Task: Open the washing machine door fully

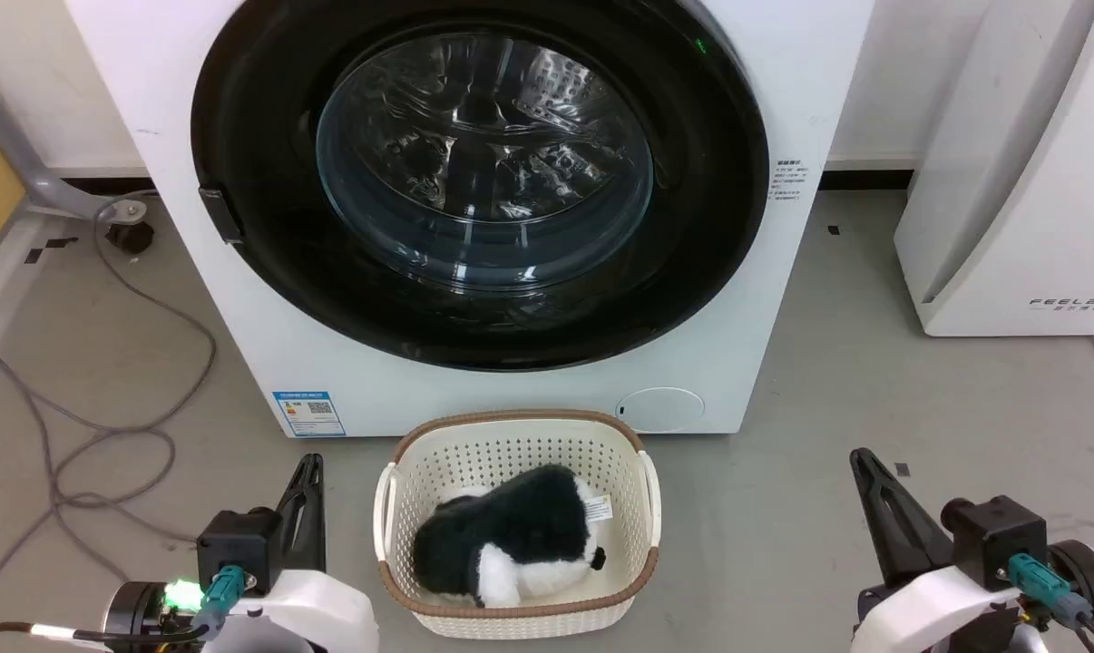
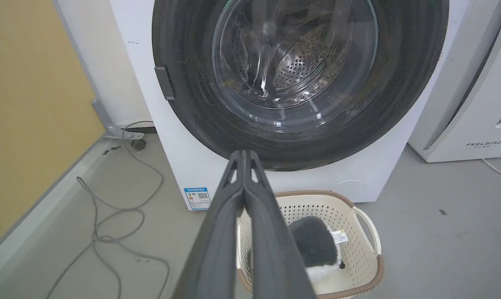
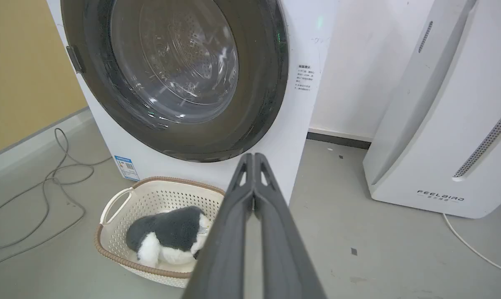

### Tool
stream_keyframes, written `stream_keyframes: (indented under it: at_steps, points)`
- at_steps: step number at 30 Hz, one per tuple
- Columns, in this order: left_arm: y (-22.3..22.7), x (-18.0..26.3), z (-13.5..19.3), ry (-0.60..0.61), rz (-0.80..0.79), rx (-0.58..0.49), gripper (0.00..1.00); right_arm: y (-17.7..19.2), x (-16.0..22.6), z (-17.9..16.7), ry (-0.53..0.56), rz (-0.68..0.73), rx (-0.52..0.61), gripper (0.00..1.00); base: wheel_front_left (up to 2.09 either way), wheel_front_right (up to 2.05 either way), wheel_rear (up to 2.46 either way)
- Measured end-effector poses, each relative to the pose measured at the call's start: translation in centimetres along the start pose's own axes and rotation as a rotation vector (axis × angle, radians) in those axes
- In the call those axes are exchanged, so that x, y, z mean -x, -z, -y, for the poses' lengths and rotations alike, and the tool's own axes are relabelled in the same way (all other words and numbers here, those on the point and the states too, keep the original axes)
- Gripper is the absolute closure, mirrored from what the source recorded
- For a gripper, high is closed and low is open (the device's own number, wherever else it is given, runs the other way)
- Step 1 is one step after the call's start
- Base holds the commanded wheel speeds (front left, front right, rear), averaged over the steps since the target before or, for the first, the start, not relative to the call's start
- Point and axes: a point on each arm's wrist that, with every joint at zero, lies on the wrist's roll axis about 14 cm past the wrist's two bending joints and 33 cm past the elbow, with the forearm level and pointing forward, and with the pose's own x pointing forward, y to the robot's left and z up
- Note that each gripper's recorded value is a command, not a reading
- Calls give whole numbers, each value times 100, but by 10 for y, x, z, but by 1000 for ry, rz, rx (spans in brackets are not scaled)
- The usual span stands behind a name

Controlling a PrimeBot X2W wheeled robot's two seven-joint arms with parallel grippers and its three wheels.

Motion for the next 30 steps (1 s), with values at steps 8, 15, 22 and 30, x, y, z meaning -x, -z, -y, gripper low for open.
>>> stream_keyframes:
  at_steps: [8,15,22,30]
  points:
    - [0,0,0,0,0,0,100,0,0,0,0,0,0,100,0,0,0]
    - [0,0,0,0,0,0,100,0,0,0,0,0,0,100,0,0,0]
    - [0,0,0,-1,-1,0,0,0,0,0,0,0,0,0,0,0,0]
    - [0,0,1,-5,5,0,0,-2,0,3,7,13,-30,0,0,0,0]
